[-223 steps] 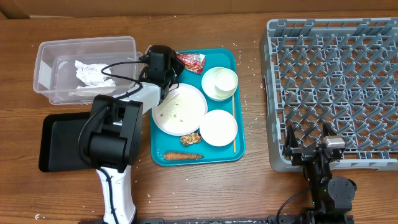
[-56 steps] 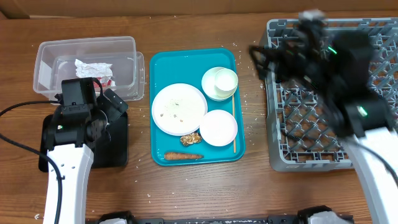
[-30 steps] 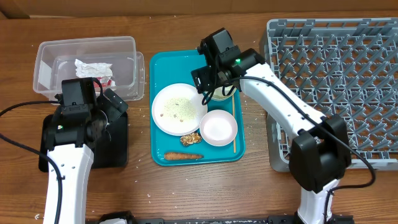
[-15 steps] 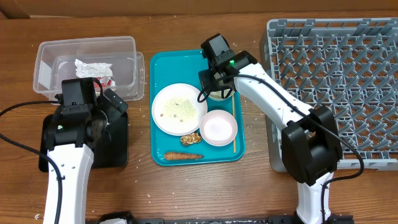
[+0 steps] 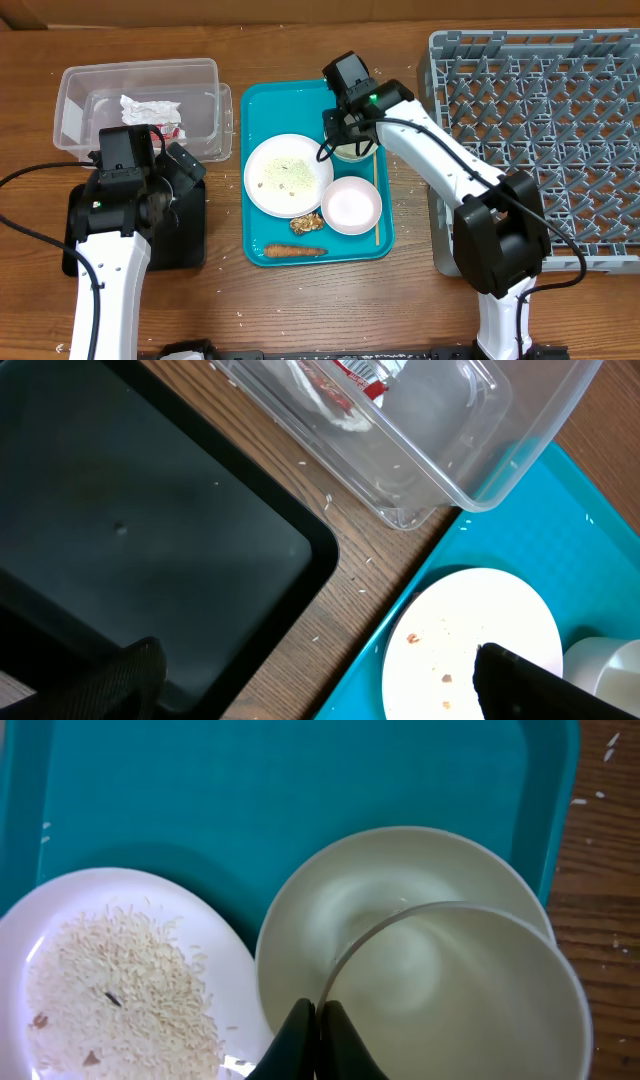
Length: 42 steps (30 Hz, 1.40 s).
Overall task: Sort waste into correct bins and load items into the dishwasher
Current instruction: 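Reach the right gripper over the tray to the white cup, then lift the white cup with the right gripper toward the dish rack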
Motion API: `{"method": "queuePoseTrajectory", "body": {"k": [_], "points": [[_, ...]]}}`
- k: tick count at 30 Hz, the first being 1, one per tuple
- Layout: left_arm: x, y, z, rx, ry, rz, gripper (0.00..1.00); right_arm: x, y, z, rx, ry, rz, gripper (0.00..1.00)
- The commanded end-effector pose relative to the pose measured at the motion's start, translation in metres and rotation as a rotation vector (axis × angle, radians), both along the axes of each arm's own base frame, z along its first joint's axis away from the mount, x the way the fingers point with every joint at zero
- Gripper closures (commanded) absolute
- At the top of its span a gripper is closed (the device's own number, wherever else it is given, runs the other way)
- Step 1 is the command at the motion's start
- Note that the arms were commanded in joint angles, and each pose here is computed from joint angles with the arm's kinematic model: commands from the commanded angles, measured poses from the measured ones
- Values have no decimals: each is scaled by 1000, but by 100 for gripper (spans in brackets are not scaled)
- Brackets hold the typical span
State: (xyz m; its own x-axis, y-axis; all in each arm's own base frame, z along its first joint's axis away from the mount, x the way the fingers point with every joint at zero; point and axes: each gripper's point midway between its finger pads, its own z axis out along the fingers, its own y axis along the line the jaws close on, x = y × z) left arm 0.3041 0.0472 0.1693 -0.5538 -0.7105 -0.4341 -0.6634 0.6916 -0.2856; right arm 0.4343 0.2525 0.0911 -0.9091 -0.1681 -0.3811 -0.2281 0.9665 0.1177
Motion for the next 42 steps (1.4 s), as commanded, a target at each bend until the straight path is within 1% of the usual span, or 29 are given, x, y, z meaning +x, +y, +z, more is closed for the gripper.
{"method": "queuePoseTrajectory", "body": {"k": [1, 2, 4, 7, 10, 13, 15, 17, 19, 22, 24, 26, 30, 34, 39, 42], "points": [[2, 1, 5, -3, -16, 8, 0, 17, -2, 50, 50, -83, -32, 96], [2, 1, 5, -3, -16, 8, 0, 19, -5, 60, 57, -95, -39, 96], [2, 1, 5, -3, -16, 8, 0, 27, -28, 114, 92, -164, -87, 96], [2, 1, 5, -3, -16, 8, 0, 32, -66, 153, 113, -220, -159, 96], [2, 1, 5, -3, -17, 8, 0, 36, -119, 176, 137, -242, -285, 96], [2, 1, 5, -3, -16, 8, 0, 38, -171, 182, 238, -195, -378, 96], [2, 1, 5, -3, -16, 8, 0, 39, -200, 183, 374, -145, -405, 96], [2, 1, 5, -3, -16, 8, 0, 38, -221, 190, 551, -132, -339, 96], [2, 1, 5, -3, -16, 8, 0, 35, -238, 202, 718, -157, -256, 96], [2, 1, 5, -3, -16, 8, 0, 28, -269, 213, 913, -207, -200, 96], [2, 1, 5, -3, -16, 8, 0, 23, -288, 211, 987, -233, -190, 96], [2, 1, 5, -3, -16, 8, 0, 20, -307, 198, 1031, -234, -226, 96], [2, 1, 5, -3, -16, 8, 0, 16, -339, 164, 1073, -239, -326, 96], [2, 1, 5, -3, -16, 8, 0, 18, -368, 153, 1079, -298, -388, 96], [2, 1, 5, -3, -16, 8, 0, 24, -382, 135, 1117, -305, -443, 96], [2, 1, 5, -3, -16, 8, 0, 31, -378, 118, 1149, -255, -463, 96]]}}
